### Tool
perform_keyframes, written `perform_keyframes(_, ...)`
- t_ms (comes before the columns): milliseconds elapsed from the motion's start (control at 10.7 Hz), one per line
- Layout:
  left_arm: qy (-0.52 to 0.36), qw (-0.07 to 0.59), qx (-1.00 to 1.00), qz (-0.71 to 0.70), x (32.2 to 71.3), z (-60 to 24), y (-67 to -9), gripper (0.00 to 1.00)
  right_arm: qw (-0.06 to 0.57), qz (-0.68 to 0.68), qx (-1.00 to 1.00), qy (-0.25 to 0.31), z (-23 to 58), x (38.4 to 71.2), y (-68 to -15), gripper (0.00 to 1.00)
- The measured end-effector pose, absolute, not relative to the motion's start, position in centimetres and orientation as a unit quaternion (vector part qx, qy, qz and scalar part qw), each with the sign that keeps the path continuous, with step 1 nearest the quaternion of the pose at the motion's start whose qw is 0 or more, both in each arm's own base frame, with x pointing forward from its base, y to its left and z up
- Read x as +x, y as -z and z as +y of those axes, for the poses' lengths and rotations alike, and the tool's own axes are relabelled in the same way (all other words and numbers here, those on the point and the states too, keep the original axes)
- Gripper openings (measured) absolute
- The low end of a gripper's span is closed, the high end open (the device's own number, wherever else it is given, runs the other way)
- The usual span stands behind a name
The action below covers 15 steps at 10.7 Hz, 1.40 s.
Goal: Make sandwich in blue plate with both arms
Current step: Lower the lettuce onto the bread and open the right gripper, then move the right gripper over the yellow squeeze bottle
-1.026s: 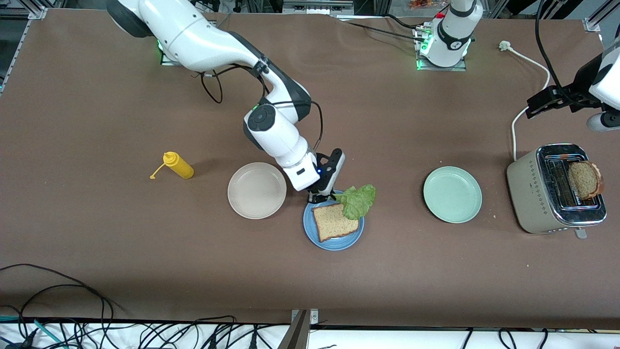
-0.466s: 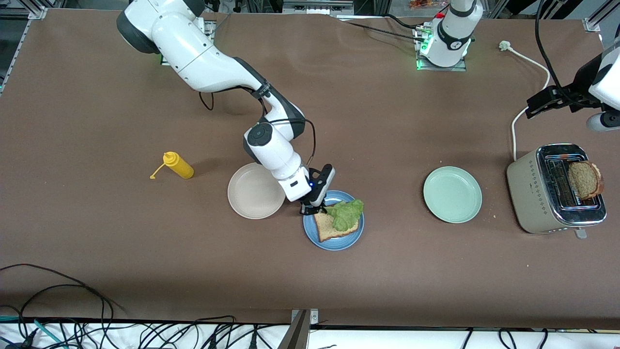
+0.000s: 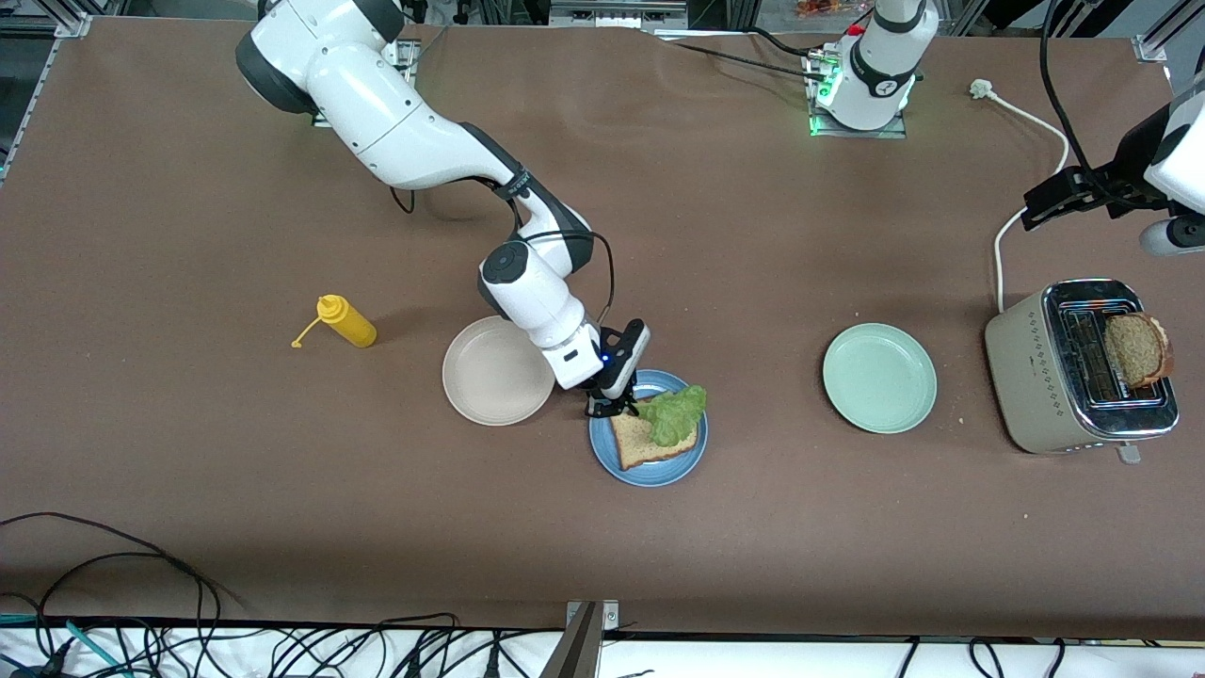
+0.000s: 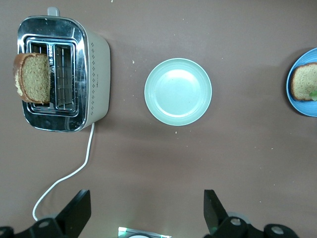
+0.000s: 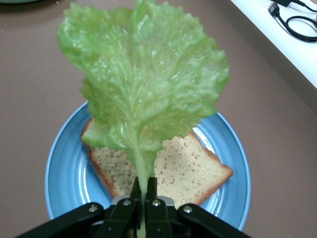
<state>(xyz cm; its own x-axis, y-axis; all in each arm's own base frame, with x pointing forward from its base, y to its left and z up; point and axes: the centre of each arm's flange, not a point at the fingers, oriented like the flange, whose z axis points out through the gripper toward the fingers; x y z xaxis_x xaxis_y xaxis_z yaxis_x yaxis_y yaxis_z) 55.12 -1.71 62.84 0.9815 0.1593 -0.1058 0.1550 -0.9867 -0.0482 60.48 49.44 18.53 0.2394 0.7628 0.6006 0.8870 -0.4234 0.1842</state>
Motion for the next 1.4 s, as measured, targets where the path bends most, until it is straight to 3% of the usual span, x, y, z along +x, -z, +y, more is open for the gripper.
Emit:
perform_keyframes(280, -0.055, 0.020, -0.995, -0.079, 55.1, -1.7, -62.8, 1.00, 0.098, -0.527, -0.781, 0.320, 49.4, 60.5, -18.5, 0.15)
perform_keyframes(839, -0.055, 0.020, -0.995, -0.079, 55.1, -1.7, -62.8, 1.00, 0.097, -0.522, -0.782, 0.326, 49.0, 60.9, -18.8, 0.93)
perform_keyframes(1026, -0.055, 0.020, -0.995, -0.079, 55.1, -1.7, -62.8, 1.00, 0.095, -0.518, -0.784, 0.330, 48.4, 61.5, -19.4, 1.00)
perform_keyframes(1399, -0.054, 0.020, -0.995, -0.079, 55.1, -1.7, -62.9, 1.00, 0.072, -0.509, -0.801, 0.309, 43.5, 63.3, -25.4, 1.00)
